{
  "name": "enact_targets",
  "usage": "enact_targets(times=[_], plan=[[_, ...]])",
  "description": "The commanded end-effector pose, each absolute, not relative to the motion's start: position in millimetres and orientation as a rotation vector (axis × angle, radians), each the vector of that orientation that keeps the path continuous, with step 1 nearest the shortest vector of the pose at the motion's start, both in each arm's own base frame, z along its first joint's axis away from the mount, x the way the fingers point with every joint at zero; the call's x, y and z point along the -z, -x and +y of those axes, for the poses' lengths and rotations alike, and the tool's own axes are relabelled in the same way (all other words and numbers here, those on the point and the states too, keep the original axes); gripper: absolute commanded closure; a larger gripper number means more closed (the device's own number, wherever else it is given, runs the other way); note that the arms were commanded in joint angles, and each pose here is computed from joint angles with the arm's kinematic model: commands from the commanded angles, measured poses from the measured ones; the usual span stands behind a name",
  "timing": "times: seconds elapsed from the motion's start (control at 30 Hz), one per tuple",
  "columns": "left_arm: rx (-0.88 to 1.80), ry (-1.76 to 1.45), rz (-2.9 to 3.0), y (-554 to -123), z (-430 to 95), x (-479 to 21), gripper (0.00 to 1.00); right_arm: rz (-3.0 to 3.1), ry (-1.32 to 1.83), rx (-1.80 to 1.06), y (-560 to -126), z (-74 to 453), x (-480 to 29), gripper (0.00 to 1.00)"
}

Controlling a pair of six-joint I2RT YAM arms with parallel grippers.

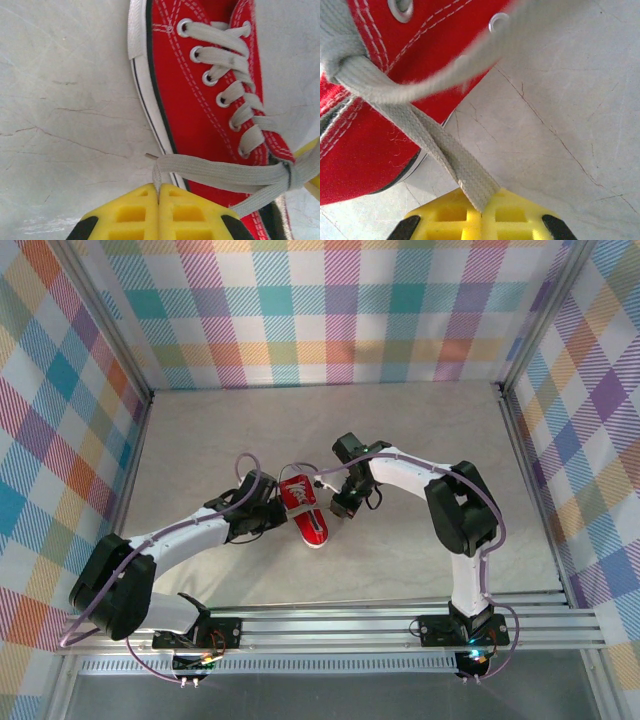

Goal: Tie the shoes

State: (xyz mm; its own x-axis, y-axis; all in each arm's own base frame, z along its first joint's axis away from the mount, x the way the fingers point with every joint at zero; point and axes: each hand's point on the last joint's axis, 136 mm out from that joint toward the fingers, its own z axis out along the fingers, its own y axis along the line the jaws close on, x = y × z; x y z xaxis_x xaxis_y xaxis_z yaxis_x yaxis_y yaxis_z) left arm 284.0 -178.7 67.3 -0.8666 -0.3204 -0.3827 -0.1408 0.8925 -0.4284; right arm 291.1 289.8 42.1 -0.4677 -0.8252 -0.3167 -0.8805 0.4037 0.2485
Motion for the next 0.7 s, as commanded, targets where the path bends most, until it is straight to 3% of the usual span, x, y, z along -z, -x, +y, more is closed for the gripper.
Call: enact_targets(times=[0.0,0.33,0.37,0.43,0.47,0.57,0.67], plan=[[0.569,0.327,2.613,-280.1,-176.4,-61.6,1.00,2.509,1.576,-0.605,-287.8,293.4,-40.7,1.00],[0.561,0.356,2.572,-281.4,-168.1,-63.9,1.00,2.508,1.556,-0.608,-293.2,296.2,-44.9,1.00],[0.557,0.349,2.560,-283.2,-167.7,-69.4,0.93,2.499,1.543,-0.622,-294.6,297.9,-50.3,0.87],[0.534,0.314,2.552,-286.3,-166.8,-83.2,0.67,2.474,1.513,-0.679,-296.0,300.9,-65.0,0.58],[0.517,0.287,2.542,-288.5,-166.0,-93.5,0.60,2.462,1.490,-0.706,-297.3,300.3,-73.8,0.52],[0.410,0.230,2.535,-285.5,-150.5,-120.6,0.45,2.447,1.416,-0.715,-305.4,285.6,-97.0,0.40],[0.368,0.204,2.482,-285.6,-132.9,-152.1,0.40,2.468,1.307,-0.659,-316.2,260.2,-115.8,0.38]])
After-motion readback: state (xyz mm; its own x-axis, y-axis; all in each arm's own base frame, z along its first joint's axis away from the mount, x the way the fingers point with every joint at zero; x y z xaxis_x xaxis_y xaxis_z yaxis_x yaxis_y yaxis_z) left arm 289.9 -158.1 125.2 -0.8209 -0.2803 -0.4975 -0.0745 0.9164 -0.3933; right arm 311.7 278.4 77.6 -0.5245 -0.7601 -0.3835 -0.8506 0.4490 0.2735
